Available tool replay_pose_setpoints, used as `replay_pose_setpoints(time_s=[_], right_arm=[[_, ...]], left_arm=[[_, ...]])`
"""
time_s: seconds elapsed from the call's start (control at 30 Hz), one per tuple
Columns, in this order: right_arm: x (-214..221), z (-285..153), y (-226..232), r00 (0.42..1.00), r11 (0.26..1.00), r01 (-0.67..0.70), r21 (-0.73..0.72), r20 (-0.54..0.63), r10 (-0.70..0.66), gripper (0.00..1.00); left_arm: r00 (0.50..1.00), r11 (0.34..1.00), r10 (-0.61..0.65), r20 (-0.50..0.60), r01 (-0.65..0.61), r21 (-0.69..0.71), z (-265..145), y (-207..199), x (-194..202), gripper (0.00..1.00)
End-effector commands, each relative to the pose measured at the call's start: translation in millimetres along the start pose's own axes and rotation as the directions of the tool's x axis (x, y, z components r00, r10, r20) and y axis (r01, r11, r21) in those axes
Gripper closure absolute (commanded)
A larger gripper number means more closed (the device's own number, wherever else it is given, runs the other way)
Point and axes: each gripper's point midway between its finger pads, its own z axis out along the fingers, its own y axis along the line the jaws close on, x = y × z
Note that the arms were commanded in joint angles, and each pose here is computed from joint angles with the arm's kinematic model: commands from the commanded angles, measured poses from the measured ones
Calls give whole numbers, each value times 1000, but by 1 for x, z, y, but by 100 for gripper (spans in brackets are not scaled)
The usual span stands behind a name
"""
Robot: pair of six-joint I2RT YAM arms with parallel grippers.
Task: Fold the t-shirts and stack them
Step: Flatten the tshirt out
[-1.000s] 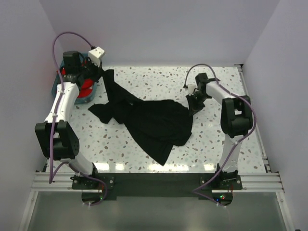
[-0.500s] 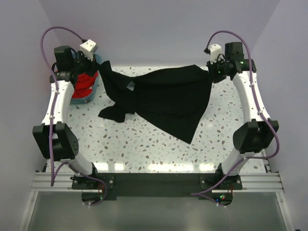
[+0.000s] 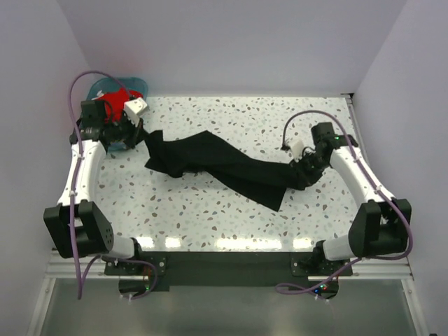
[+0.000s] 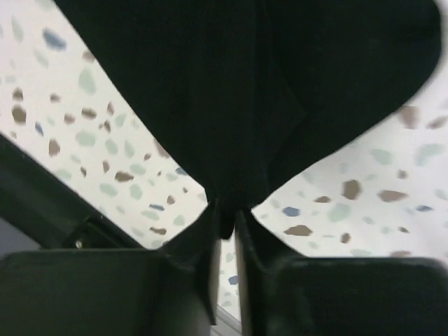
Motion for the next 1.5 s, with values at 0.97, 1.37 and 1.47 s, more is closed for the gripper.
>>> replay_pose_setpoints(time_s=[0.97, 1.37, 1.47], right_arm=[[-16, 97, 20, 968, 993, 67, -100, -236, -89, 61], [-5, 112, 21, 958, 990, 69, -122, -268, -100, 69], [0, 108, 25, 955, 988, 74, -138, -274, -110, 69]], left_arm=[[958, 979, -120, -262, 158, 130, 42, -18, 102, 100], [952, 978, -127, -277, 166, 122, 44, -17, 107, 100], [952, 978, -132, -276, 170, 120, 45, -17, 107, 100]])
